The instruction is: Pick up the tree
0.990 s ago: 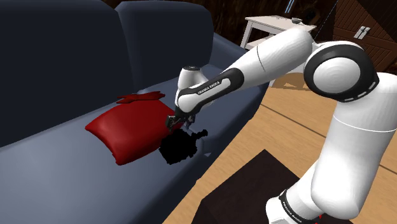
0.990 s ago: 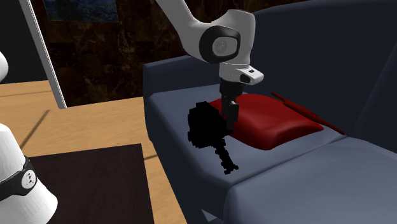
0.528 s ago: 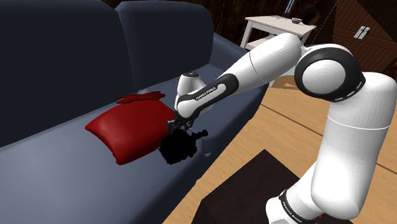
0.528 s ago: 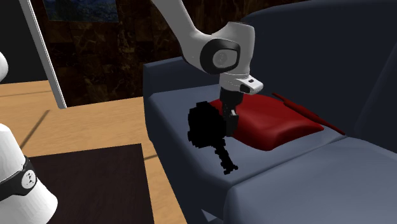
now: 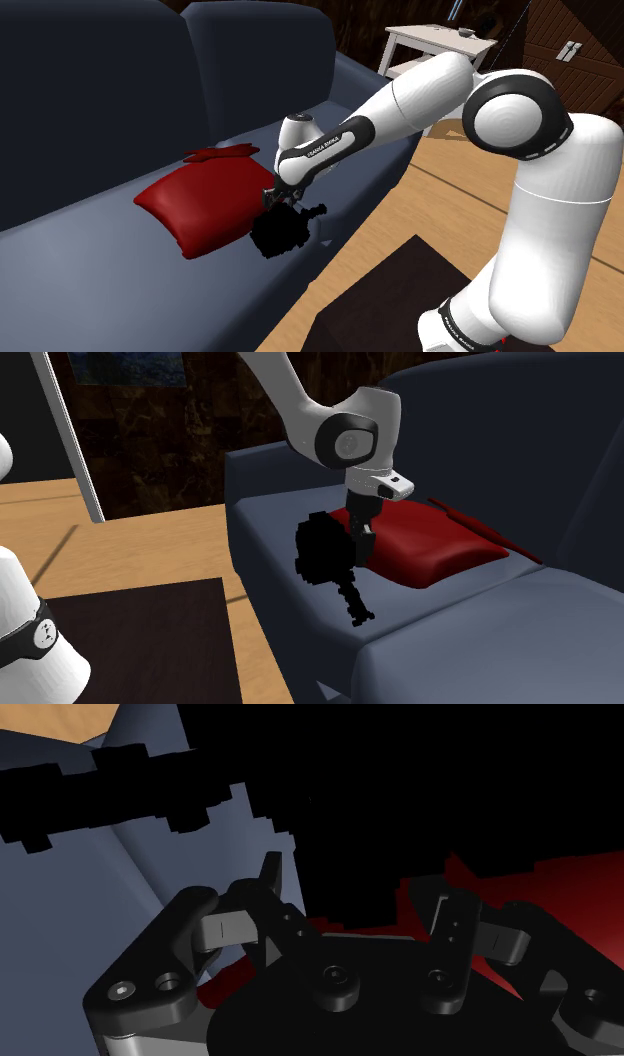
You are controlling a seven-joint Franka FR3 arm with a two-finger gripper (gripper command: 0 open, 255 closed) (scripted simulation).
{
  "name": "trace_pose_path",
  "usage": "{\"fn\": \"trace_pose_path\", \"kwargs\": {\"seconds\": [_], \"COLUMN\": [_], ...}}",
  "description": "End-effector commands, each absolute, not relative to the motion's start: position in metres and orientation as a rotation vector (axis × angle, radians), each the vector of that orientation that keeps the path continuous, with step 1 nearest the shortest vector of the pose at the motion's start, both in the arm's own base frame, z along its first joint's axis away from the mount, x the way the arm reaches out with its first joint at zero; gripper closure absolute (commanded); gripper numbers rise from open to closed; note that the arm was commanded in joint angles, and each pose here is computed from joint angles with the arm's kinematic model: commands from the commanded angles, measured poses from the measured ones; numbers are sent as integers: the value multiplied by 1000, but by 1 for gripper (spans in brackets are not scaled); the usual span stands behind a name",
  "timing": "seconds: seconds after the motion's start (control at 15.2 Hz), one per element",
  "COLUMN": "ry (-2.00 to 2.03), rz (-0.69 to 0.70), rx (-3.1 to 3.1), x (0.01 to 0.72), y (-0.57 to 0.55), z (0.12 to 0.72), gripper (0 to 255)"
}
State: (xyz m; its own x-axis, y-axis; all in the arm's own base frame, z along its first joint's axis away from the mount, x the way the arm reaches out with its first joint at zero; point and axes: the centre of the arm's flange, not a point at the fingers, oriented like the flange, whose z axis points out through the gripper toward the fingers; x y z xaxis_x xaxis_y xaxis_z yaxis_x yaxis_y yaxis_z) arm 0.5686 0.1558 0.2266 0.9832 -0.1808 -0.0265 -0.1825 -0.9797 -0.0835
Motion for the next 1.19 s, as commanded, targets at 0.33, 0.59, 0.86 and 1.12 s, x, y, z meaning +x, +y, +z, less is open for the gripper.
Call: {"fn": "trace_pose_path", "kwargs": {"seconds": [0.33, 0.59, 0.86, 1.12], "ry": [278, 278, 278, 278], "rz": [30, 30, 30, 30], "rx": [-3043, -3043, -3043, -3043], "x": [567, 567, 567, 567], "y": [157, 157, 157, 157], "z": [252, 273, 295, 306], "gripper": [255, 255, 255, 255]}}
